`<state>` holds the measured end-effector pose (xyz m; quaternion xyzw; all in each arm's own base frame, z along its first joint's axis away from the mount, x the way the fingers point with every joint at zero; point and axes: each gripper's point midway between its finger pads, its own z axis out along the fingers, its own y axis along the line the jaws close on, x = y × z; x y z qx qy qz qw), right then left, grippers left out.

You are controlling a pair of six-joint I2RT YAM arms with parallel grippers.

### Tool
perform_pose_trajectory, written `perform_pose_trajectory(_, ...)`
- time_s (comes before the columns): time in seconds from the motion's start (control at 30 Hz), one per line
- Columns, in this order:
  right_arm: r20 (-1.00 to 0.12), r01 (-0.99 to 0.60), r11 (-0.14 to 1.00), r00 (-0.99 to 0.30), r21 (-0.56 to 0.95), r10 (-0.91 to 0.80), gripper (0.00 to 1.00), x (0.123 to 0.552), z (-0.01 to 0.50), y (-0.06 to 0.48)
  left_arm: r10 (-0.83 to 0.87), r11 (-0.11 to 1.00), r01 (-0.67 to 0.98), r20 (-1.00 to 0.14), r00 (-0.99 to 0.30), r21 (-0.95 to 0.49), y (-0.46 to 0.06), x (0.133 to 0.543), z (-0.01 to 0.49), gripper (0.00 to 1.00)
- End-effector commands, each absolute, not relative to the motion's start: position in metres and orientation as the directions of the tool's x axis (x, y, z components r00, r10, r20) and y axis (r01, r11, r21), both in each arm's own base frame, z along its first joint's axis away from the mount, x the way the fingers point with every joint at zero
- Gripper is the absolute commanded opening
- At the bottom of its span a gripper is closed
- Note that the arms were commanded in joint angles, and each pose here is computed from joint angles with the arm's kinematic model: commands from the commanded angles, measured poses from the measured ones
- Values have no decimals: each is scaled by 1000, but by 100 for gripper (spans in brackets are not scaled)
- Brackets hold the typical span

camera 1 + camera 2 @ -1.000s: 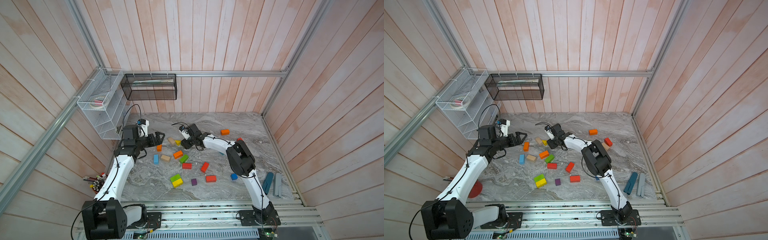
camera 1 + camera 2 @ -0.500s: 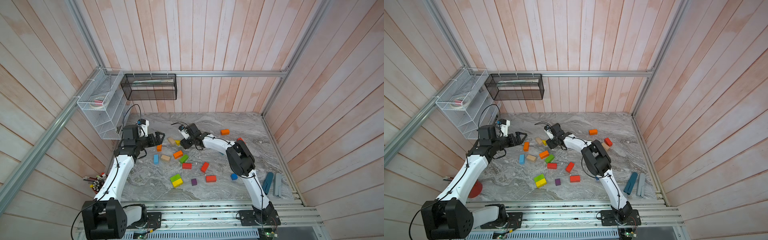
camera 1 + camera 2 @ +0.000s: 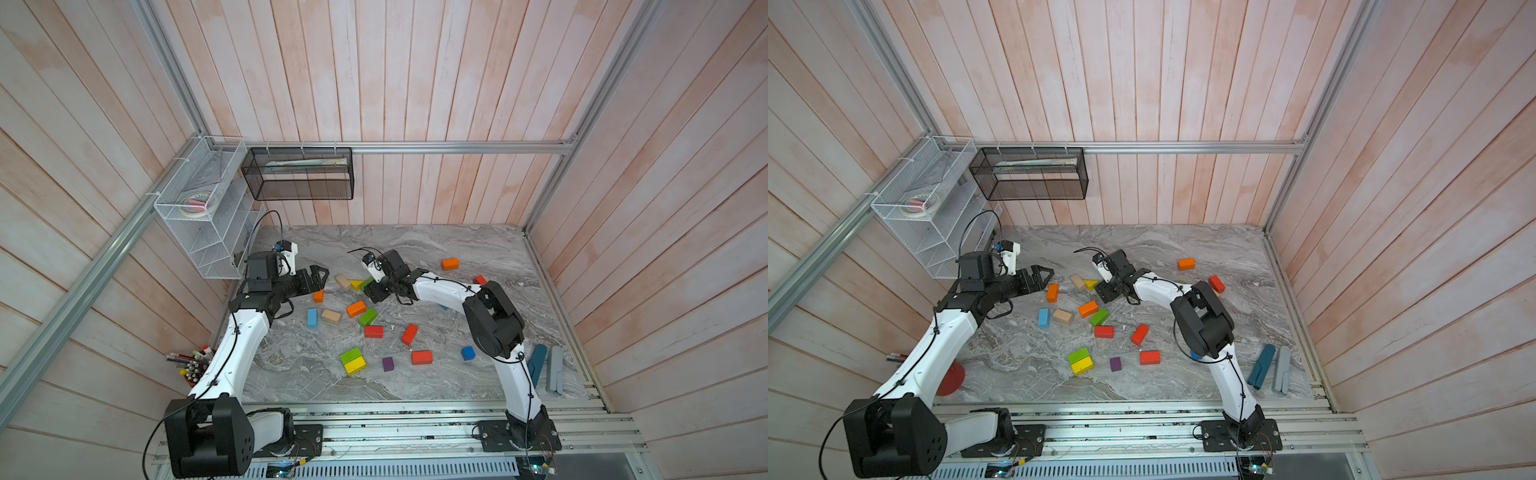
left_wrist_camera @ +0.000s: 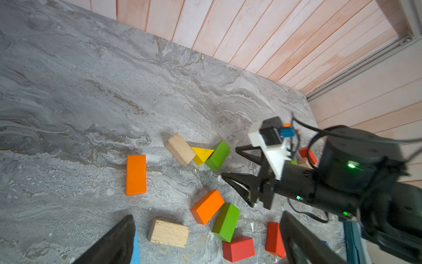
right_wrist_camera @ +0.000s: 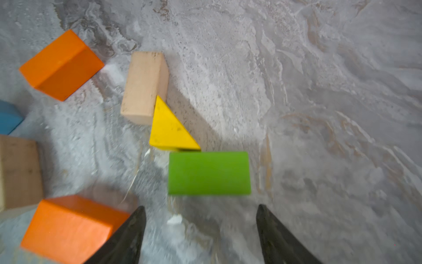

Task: Assemble a heart with building blocks
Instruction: Assemble the building block at the center of the board, then pick up the building block from the center of the board.

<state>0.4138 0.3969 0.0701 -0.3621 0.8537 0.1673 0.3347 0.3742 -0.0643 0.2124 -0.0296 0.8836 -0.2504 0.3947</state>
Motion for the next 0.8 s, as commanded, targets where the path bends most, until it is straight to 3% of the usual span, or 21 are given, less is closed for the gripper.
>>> perform_pose_trajectory(0.0,-772,-737,669,-478,94,-418,77,400,106,399,-260,903,41,-620,-740,-428,-50,376,187,98)
perform_pose_trajectory(0.37,-831,-733,659,-464,166,-306,82,334,122,348,-168,965,-16,-570,-804,-263,-25,393,145,100)
perform_pose_trajectory(0.4,-836,-737,654,-459,169,-300,83,329,123,344,-162,970,-25,-563,-810,-243,-22,395,142,97)
perform_pose_trajectory(0.47,-846,-745,645,-445,169,-293,87,320,125,338,-143,979,-38,-551,-822,-198,-14,400,135,72)
perform_pose_trajectory(0.5,-854,-750,641,-434,166,-288,89,316,128,335,-131,983,-38,-546,-827,-178,-12,403,132,67)
perform_pose_trajectory(0.77,-909,-753,643,-355,139,-220,98,292,138,307,4,989,76,-498,-867,-125,-25,417,105,69)
